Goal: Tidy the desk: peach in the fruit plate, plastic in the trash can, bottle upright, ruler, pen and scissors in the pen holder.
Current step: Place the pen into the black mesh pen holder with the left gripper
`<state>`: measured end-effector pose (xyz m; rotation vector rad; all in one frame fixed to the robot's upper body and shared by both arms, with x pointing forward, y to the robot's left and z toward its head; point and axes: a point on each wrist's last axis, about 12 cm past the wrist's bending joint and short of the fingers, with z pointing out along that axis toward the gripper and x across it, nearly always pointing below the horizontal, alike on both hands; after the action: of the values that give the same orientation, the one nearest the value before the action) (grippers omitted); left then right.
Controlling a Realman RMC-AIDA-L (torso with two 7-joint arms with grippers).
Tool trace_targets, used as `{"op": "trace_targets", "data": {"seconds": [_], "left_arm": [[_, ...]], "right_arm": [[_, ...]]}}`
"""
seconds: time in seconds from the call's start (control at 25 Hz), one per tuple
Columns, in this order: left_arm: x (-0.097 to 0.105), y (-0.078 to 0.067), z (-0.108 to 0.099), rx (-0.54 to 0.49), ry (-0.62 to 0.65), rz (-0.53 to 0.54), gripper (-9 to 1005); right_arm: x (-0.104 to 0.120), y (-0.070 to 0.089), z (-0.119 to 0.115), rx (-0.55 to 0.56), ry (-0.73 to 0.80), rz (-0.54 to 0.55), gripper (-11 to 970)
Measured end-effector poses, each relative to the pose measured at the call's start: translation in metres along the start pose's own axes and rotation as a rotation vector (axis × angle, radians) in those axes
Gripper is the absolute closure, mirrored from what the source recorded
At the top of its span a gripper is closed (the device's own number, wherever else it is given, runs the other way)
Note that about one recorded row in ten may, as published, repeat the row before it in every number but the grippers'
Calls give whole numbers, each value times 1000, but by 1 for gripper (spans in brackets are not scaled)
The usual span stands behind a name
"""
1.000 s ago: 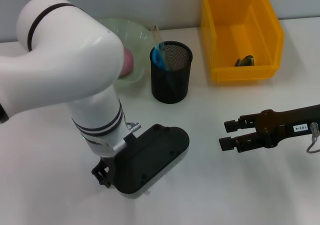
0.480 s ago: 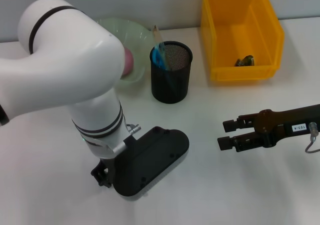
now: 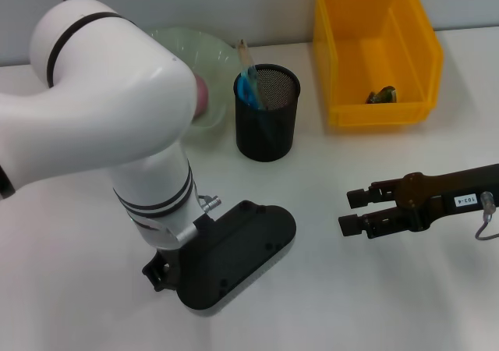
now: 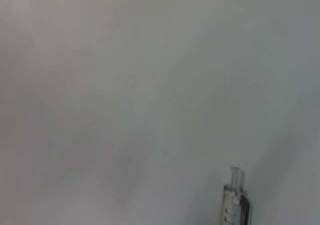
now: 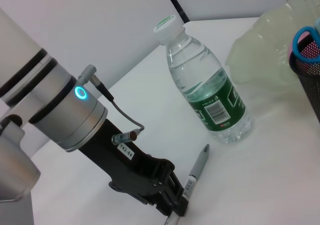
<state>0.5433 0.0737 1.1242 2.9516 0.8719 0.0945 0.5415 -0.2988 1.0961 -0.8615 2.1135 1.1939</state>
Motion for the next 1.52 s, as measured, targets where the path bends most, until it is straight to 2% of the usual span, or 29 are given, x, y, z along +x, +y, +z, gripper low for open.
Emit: {"op": "trace_targets", "data": {"seconds": [0.64,0.96,1.2,1.52], "left_arm": [[0,0,0,-3,2,3,788],[-2,0,2,2,8,13,770],[-2,0,2,-1,8,15,713],[-2,-1,2,0,3,21,760]], "right_arm": [[0,0,-1,3,1,1,132],[0,0,-1,3,1,1,132],[-1,0,-1,3,1,5,132],[0,0,-1,2,1,10,132]]}}
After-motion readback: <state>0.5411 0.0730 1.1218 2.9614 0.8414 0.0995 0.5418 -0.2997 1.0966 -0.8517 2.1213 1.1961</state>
